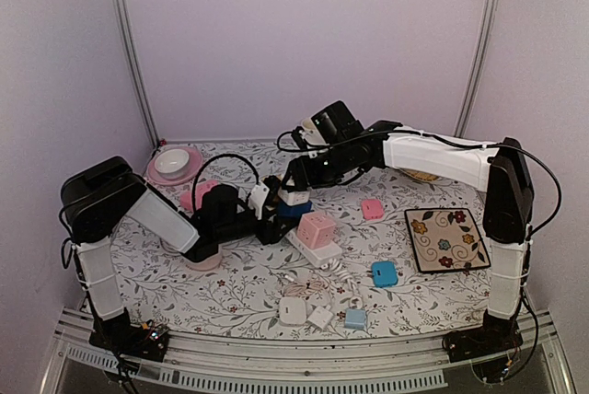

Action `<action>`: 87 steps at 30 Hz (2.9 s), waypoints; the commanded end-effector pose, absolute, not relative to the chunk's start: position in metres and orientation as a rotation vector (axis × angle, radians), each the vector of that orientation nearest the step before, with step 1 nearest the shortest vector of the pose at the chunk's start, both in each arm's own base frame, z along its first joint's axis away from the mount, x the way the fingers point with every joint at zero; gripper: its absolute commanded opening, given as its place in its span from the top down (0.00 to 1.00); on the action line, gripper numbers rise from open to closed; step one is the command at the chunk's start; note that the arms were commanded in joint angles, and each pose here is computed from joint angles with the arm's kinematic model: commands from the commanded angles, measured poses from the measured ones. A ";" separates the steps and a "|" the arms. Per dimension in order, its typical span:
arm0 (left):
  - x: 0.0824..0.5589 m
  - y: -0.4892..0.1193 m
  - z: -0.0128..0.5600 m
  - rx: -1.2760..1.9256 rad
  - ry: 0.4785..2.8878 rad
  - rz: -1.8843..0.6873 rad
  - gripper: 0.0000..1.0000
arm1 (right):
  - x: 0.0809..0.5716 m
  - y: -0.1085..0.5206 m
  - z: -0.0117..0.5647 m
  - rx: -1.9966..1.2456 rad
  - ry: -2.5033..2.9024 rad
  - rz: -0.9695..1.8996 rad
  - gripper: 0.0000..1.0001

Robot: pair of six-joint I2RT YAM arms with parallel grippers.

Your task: Pull the plug off the socket

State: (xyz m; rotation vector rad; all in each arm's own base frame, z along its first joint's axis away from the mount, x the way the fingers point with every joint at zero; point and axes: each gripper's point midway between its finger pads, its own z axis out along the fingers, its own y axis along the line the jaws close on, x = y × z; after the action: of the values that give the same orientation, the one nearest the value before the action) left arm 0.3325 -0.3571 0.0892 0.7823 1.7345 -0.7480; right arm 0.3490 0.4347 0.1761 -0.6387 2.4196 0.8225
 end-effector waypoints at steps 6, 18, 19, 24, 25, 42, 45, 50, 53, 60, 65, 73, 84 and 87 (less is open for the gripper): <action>0.334 -0.355 0.068 0.820 1.784 -0.716 0.85 | 0.351 0.447 0.289 -0.645 2.102 0.971 0.79; 0.330 -0.348 0.036 0.839 1.862 -0.670 0.97 | 0.377 0.417 0.317 -0.563 2.054 0.959 0.80; 0.330 -0.348 0.035 0.840 1.864 -0.668 0.97 | 0.377 0.417 0.317 -0.563 2.052 0.962 0.80; 0.331 -0.349 0.032 0.842 1.873 -0.671 0.98 | 0.362 0.432 0.319 -0.600 2.019 0.900 0.80; 0.331 -0.349 0.032 0.839 1.874 -0.670 0.98 | 0.358 0.436 0.319 -0.615 2.011 0.879 0.80; 0.334 -0.349 0.027 0.842 1.891 -0.655 1.00 | 0.368 0.408 0.311 -0.558 2.029 1.021 0.80; 0.334 -0.350 0.025 0.844 1.896 -0.655 1.00 | 0.360 0.423 0.309 -0.602 2.016 0.944 0.80; 0.335 -0.349 0.023 0.845 1.901 -0.648 1.00 | 0.353 0.437 0.298 -0.665 2.023 0.825 0.80; 0.335 -0.349 0.021 0.846 1.908 -0.644 1.00 | 0.358 0.431 0.295 -0.655 2.028 0.766 0.80; 0.335 -0.348 0.021 0.843 1.910 -0.638 1.00 | 0.370 0.404 0.295 -0.625 2.036 0.871 0.80; 0.336 -0.348 0.019 0.843 1.915 -0.635 1.00 | 0.366 0.402 0.301 -0.623 2.015 1.006 0.80; 0.336 -0.348 0.018 0.842 1.919 -0.631 1.00 | 0.360 0.418 0.288 -0.651 2.043 0.870 0.80; 0.347 -0.357 0.041 0.823 1.878 -0.638 0.58 | 0.417 0.347 0.242 -0.425 2.182 0.746 0.80; 0.351 -0.360 0.053 0.818 1.852 -0.635 0.46 | 0.434 0.324 0.224 -0.357 2.222 0.699 0.80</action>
State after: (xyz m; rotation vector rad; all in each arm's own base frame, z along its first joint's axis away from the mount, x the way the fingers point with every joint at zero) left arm 0.3438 -0.3674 0.0596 0.8454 1.7798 -0.6789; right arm 0.4132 0.3497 0.2396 -0.4543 2.1911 0.7557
